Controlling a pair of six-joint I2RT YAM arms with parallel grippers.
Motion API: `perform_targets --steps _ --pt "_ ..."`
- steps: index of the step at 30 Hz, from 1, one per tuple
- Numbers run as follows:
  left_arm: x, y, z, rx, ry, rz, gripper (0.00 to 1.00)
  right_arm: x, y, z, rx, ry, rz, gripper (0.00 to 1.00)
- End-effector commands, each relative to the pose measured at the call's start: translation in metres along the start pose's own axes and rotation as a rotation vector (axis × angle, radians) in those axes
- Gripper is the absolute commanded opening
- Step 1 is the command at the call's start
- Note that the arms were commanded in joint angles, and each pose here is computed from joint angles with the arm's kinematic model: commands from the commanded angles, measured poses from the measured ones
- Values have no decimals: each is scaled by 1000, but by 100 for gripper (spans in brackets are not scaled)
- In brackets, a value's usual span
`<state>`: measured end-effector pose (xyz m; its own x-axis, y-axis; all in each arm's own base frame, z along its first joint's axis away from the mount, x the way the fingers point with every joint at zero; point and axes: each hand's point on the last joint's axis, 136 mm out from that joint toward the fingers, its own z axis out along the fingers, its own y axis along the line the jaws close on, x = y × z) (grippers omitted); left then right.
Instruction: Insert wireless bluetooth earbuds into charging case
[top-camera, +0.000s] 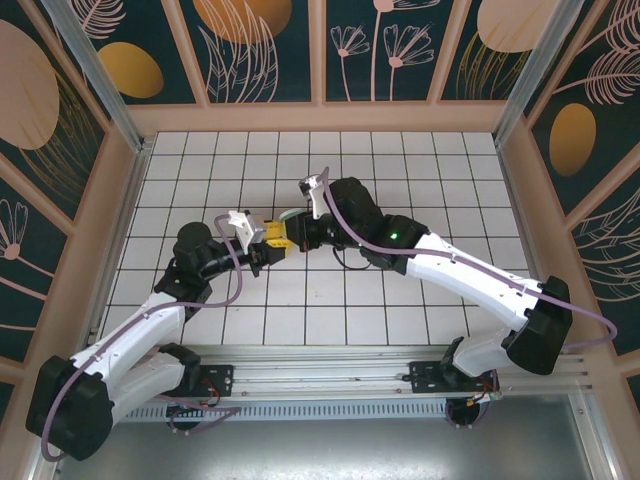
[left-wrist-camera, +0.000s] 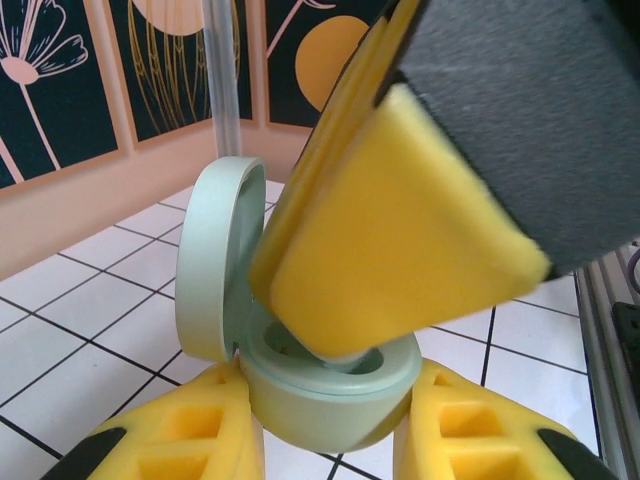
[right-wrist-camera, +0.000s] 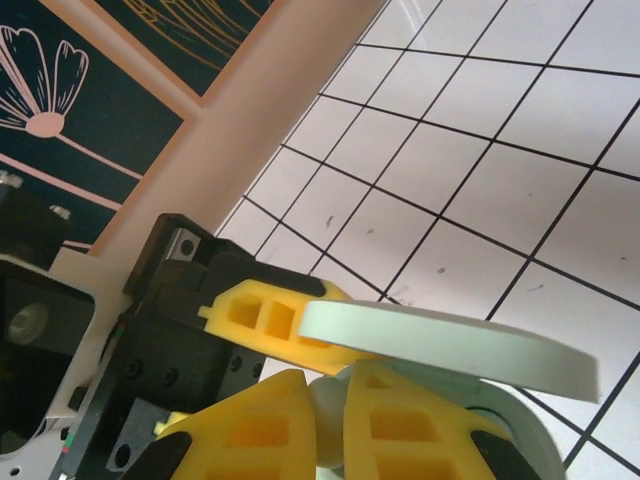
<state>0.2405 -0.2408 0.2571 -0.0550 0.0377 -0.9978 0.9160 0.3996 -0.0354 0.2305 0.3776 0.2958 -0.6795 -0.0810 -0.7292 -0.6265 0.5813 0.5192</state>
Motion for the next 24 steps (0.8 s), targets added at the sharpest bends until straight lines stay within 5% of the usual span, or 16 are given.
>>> perform_targets --steps 1,24 --pt "-18 -7 -2 29 -54 30 8 -15 2 -3 -6 -55 -13 1" --pt "-19 -4 0 19 -55 37 8 9 -7 -1 13 -21 92 9"
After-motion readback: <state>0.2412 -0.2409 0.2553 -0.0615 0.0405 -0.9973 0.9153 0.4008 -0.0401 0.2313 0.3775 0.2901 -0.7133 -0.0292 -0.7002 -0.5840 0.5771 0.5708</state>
